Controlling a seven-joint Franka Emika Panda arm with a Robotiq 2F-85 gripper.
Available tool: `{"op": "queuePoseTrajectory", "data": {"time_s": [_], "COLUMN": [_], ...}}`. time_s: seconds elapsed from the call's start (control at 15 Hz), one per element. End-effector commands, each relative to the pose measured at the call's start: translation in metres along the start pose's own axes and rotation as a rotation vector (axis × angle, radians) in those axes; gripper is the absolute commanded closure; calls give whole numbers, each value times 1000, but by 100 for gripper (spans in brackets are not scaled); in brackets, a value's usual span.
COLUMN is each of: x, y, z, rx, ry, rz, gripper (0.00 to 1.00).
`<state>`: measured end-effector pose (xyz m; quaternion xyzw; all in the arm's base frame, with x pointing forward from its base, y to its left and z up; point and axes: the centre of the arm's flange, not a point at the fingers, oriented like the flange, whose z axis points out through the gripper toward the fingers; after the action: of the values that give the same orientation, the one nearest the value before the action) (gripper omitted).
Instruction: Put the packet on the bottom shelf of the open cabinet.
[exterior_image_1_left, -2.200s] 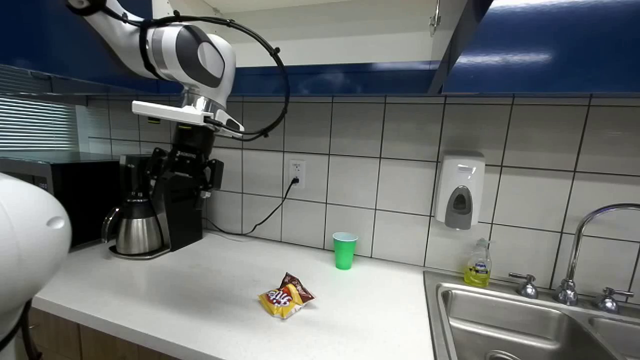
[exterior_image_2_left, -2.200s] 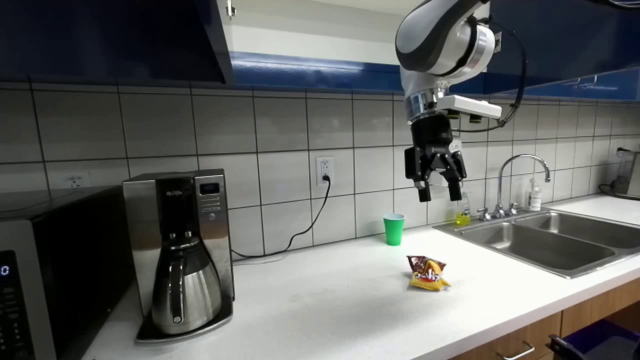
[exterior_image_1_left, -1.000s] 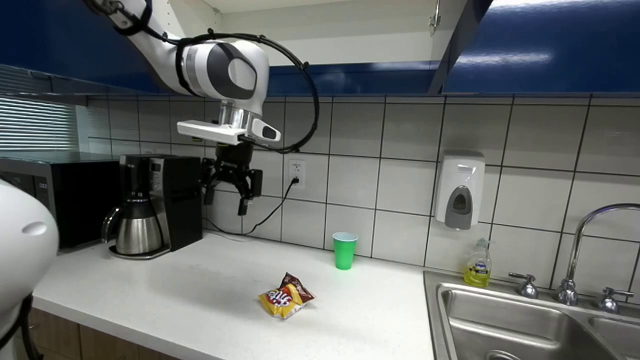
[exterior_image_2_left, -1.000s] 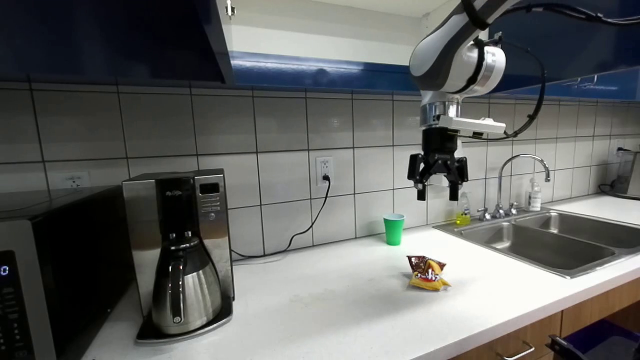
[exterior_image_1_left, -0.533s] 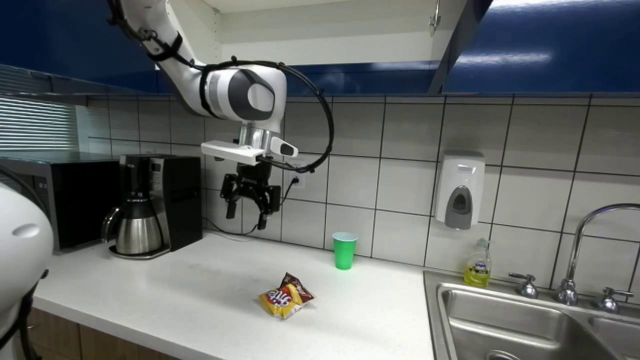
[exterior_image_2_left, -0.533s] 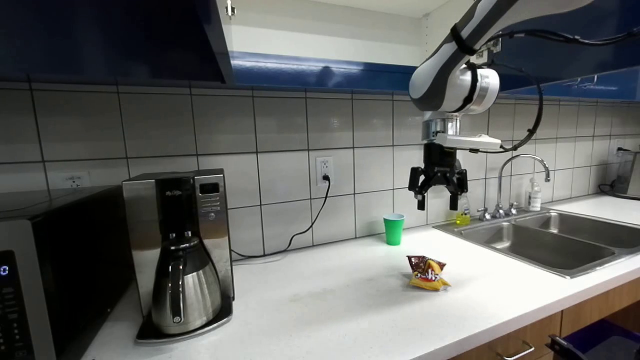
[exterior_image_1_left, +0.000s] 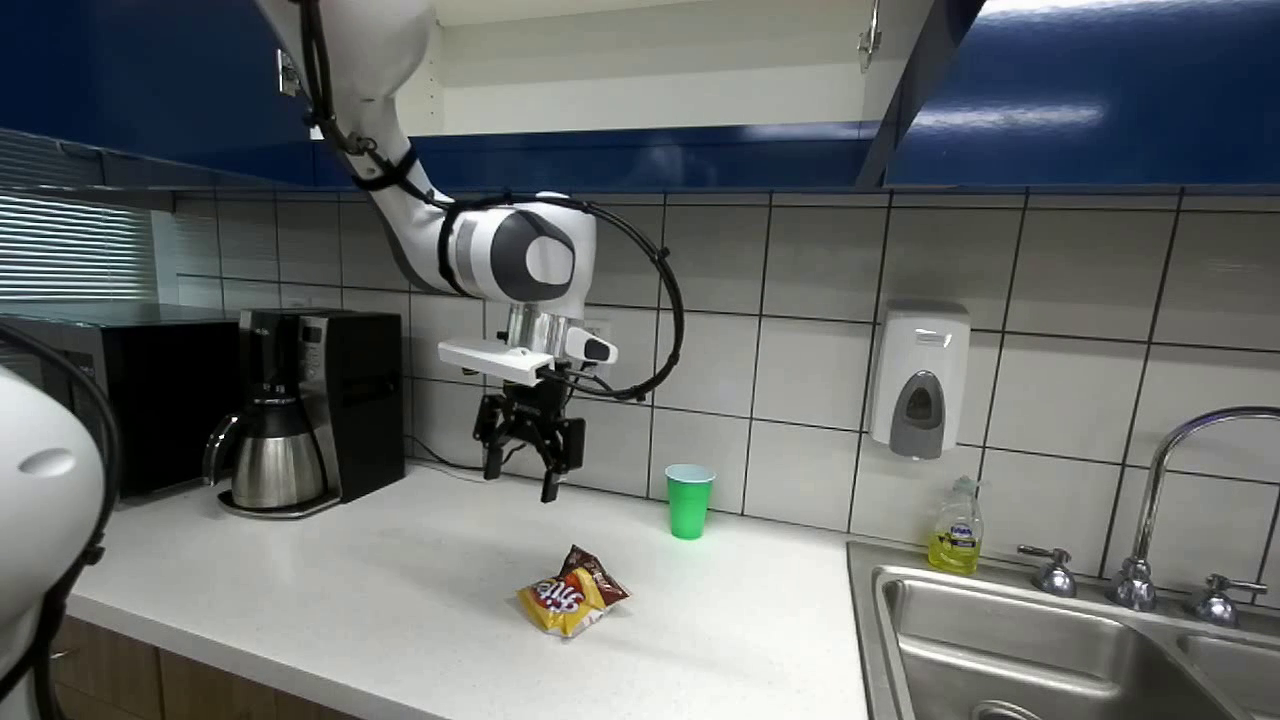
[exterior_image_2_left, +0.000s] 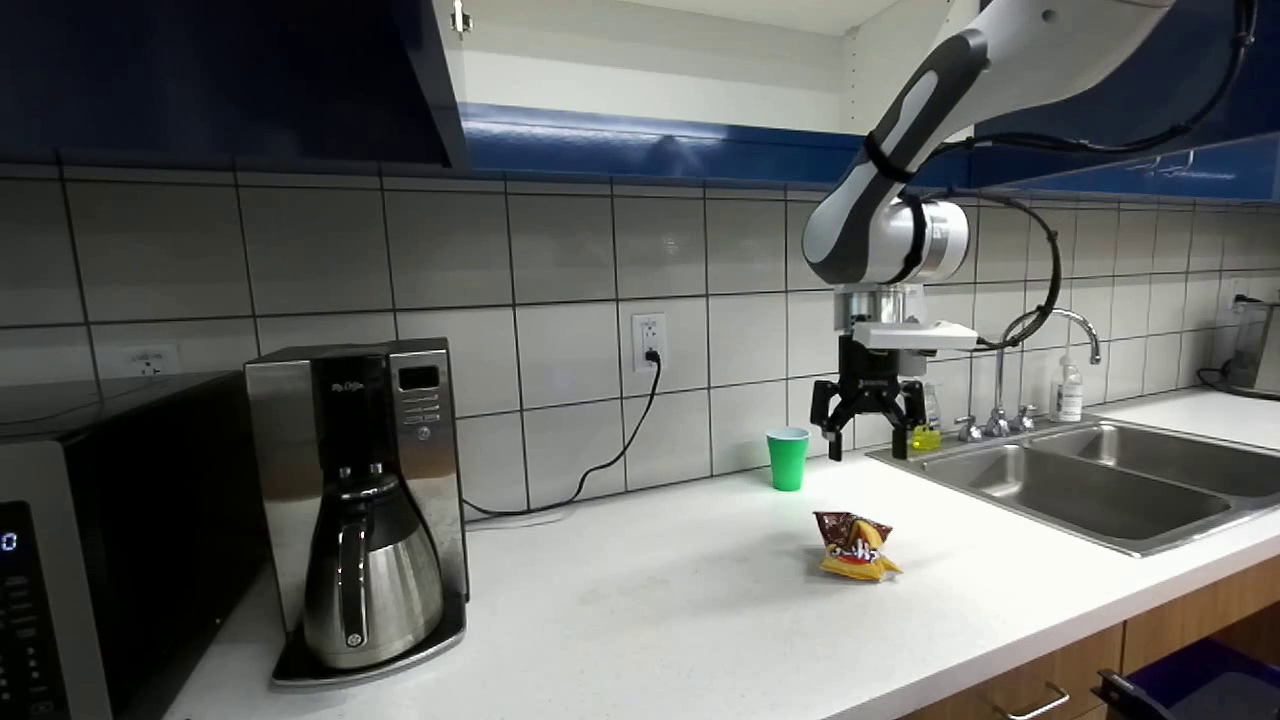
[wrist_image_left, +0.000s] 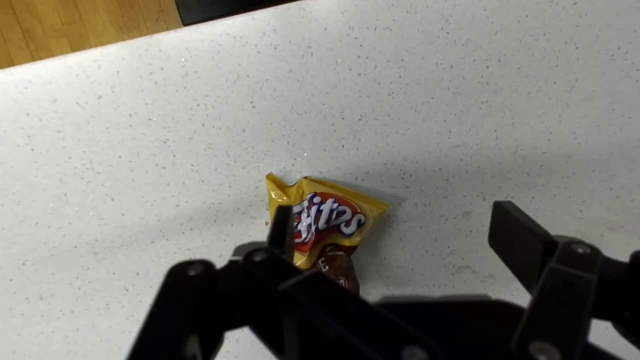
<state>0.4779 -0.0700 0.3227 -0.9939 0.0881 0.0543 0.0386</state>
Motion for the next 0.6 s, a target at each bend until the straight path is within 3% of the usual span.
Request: {"op": "queuePoseTrajectory", "data": {"time_s": [0.0, 0.53], "x": [21, 31], "y": [5, 20], "z": [25, 82], "rx": [-30, -67], "ry": [-19, -28], "rz": [49, 150], "gripper": [0, 0]}}
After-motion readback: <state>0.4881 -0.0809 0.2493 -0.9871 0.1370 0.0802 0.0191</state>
